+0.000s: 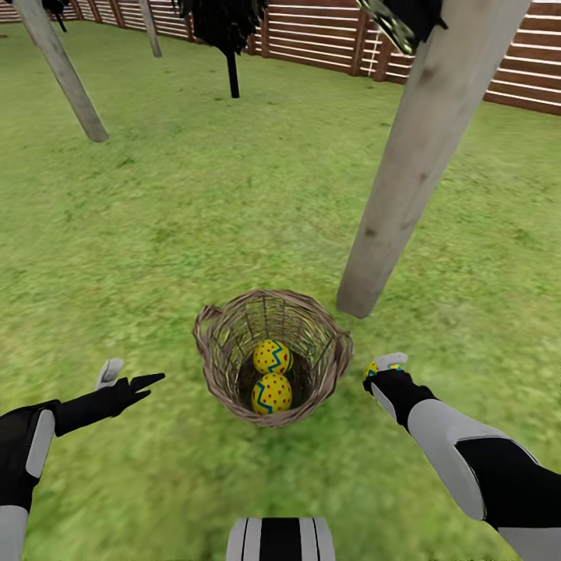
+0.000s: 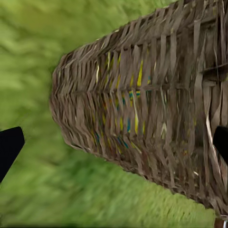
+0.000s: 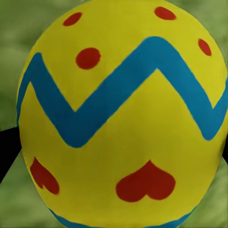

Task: Take the three Easter eggs out of the wicker basket on the lawn in the garden, then place them on the lawn next to a single tree (choose any tree) so that all three eggs are next to the same tree and none are left in the basket.

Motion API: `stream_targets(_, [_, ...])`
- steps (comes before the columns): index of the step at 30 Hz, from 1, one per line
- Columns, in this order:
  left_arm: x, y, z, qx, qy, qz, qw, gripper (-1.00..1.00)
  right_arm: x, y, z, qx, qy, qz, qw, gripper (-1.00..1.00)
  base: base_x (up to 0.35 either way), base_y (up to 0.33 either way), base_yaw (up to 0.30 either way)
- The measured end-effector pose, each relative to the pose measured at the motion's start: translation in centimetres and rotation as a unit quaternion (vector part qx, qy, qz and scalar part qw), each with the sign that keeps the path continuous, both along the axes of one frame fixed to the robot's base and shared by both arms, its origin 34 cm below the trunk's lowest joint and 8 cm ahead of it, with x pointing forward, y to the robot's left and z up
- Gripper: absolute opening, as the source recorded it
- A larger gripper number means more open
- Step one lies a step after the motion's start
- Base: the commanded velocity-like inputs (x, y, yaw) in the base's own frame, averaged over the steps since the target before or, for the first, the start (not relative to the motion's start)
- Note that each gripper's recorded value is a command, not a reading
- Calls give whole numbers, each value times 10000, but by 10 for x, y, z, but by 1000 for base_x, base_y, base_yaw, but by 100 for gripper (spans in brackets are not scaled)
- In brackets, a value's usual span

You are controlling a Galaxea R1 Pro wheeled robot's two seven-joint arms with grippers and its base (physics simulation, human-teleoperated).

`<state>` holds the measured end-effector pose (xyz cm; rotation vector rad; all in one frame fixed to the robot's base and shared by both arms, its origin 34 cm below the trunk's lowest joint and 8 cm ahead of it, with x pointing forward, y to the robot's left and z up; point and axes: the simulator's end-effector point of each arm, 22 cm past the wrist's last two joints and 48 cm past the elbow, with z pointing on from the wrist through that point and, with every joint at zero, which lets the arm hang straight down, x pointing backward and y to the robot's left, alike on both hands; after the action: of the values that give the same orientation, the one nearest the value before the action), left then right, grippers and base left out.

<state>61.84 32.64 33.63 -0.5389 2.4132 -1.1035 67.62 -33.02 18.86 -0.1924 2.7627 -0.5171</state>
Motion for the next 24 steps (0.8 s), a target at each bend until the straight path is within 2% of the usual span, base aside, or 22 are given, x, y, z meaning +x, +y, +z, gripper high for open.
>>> stream_targets(13, [-9, -1, -30, -7, 264, 0, 9997, 100, -17, 0, -32, 0, 265, 0, 9996, -100, 0, 0, 0])
stream_targets(19, [-16, -3, -44, -12, 413, -23, 9991, 100, -26, 0, -47, 1, 377, 2, 9993, -100, 237, 0, 0])
stream_targets(24, [-19, -2, -54, -11, 490, -8, 9988, 100, -30, -1, -57, 2, 437, -5, 9990, -100, 21, 0, 0])
